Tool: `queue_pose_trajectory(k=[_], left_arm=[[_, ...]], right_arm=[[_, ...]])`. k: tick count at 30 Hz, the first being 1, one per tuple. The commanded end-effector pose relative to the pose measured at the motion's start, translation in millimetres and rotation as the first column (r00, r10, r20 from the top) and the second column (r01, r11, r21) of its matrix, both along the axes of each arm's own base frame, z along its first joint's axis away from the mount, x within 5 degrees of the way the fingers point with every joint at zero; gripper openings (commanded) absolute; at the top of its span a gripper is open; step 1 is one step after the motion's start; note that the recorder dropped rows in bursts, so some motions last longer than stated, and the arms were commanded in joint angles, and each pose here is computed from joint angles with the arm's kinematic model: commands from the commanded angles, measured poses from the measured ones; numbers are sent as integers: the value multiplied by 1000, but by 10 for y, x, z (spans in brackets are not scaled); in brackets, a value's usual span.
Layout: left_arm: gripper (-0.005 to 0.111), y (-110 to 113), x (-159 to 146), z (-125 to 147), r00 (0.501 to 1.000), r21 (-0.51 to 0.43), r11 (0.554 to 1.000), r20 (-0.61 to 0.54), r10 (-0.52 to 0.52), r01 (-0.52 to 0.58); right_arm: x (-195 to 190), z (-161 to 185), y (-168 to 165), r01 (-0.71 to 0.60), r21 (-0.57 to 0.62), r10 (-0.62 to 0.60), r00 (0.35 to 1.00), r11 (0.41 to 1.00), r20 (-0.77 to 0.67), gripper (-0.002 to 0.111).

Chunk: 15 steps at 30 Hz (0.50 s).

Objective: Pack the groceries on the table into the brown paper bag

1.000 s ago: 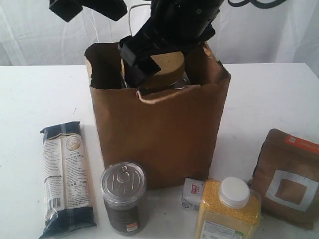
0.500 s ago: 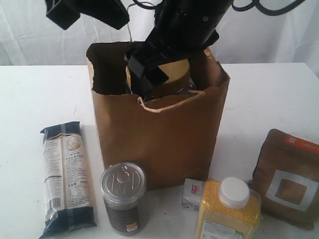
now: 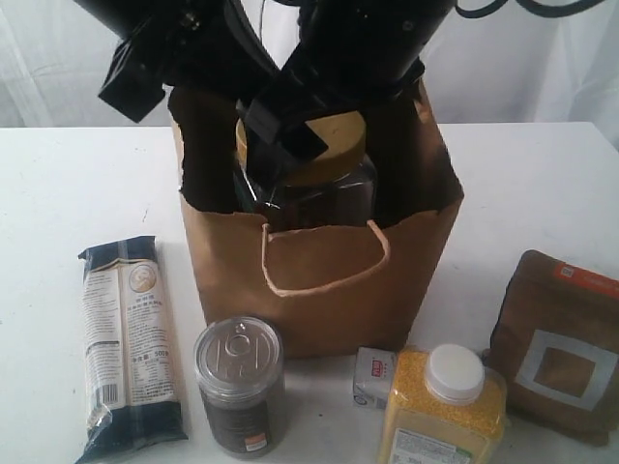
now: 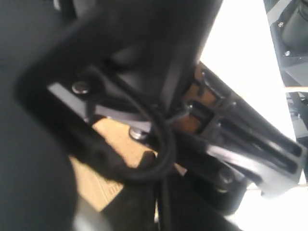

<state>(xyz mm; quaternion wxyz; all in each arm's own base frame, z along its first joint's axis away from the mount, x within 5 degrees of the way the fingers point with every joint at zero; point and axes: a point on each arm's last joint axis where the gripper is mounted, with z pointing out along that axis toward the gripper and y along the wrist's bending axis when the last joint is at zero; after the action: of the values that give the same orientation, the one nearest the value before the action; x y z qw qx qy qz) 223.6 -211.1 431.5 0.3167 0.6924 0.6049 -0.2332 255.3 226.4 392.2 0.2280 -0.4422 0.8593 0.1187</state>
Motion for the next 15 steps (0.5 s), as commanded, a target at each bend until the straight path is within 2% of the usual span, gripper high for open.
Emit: queue_pose_trajectory(k=[1, 3, 4, 6, 7, 10, 11, 13, 15], left_arm=[[0, -59, -50, 193, 999, -121, 993, 36, 8, -3], [0, -226, 242, -451, 996, -1, 999, -84, 36, -36], [0, -253, 289, -611, 992, 41, 999, -119, 31, -27], [0, -283, 299, -732, 982, 71, 997, -189, 8, 5], [0, -275, 256, -610, 984, 41, 999, -180, -11, 19], [0, -182, 143, -226, 998, -16, 1000, -57, -20, 19], [0, -88, 62, -1, 1000, -23, 1000, 16, 5, -5], [0, 11, -53, 126, 999, -3, 1000, 31, 8, -8], [0, 61, -53, -28, 999, 88, 996, -19, 34, -32]], right_arm=[[-82, 76, 80, -54, 70, 53, 998, 996, 16, 89], [-142, 162, 103, -88, 130, 88, 996, 988, 8, 89], [-169, 213, 99, -97, 151, 96, 995, 984, 13, 89], [-206, 306, 83, -108, 174, 104, 994, 979, 34, 89], [-217, 354, 64, -133, 168, 123, 990, 977, 68, 89], [-234, 385, 39, -126, 168, 115, 990, 978, 77, 89], [-232, 381, 41, -126, 167, 115, 990, 978, 77, 89], [-232, 381, 41, -126, 167, 115, 990, 978, 77, 89], [-232, 381, 41, -128, 166, 116, 990, 978, 78, 89]])
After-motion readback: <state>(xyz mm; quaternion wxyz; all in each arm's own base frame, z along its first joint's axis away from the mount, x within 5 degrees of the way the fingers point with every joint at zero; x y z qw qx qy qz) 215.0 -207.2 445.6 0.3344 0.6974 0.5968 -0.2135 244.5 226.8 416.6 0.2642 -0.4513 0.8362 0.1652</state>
